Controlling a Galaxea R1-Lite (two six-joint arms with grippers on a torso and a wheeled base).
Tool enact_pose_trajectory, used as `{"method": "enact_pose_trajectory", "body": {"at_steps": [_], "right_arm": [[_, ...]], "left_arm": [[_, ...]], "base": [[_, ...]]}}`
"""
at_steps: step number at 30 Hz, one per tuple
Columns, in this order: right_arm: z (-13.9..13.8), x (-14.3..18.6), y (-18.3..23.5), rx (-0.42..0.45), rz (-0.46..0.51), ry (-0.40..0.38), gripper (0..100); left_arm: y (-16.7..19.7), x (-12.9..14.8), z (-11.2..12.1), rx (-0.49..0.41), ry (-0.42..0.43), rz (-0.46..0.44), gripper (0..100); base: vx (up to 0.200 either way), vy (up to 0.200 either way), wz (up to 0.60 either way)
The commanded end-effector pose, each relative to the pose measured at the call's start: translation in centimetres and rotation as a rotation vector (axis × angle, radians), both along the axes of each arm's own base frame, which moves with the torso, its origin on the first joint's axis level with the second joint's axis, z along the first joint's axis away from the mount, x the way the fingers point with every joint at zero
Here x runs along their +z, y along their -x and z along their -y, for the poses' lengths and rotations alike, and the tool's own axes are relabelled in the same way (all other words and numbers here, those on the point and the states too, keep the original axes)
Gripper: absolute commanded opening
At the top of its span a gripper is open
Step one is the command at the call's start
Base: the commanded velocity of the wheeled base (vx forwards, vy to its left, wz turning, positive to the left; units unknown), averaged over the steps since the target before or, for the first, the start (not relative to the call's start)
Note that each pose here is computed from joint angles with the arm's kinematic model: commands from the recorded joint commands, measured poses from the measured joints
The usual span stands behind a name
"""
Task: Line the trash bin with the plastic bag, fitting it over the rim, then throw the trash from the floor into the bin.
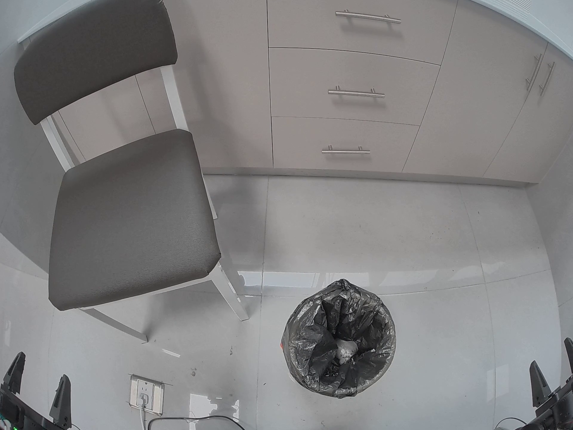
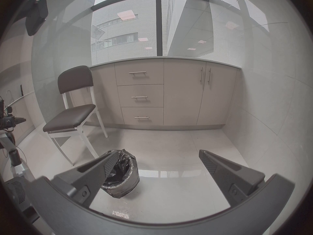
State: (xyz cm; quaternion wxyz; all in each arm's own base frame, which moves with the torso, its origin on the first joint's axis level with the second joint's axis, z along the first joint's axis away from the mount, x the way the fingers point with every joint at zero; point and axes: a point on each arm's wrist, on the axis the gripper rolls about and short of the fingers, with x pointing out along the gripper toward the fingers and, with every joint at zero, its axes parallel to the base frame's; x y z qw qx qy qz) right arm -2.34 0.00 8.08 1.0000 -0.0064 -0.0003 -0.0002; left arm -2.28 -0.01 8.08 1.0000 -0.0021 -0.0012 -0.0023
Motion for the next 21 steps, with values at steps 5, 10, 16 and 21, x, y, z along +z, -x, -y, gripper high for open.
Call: {"method": "enact_pose_trajectory", "body": {"at_steps": [5,10,16,21], "right_arm": [[0.02,-0.52,-0.16,0.007,-0.021,-0.002,100],[0.01,-0.53,-0.04,0.002,-0.004,-0.007,100],[0.01,-0.52,-0.04,0.002,-0.002,-0.011,100],[0.01,-0.52,-0.04,0.002,-0.002,-0.011,100]], "left_arm": [[0.0,-0.51,0.0,0.0,0.0,-0.001,100],[0.0,-0.51,0.0,0.0,0.0,-0.001,100],[0.0,-0.51,0.0,0.0,0.0,-0.001,100],[0.0,-0.51,0.0,0.0,0.0,-0.001,100]], "base": [[0.0,0.0,0.0],[0.0,0.0,0.0],[0.0,0.0,0.0],[0.0,0.0,0.0]]}}
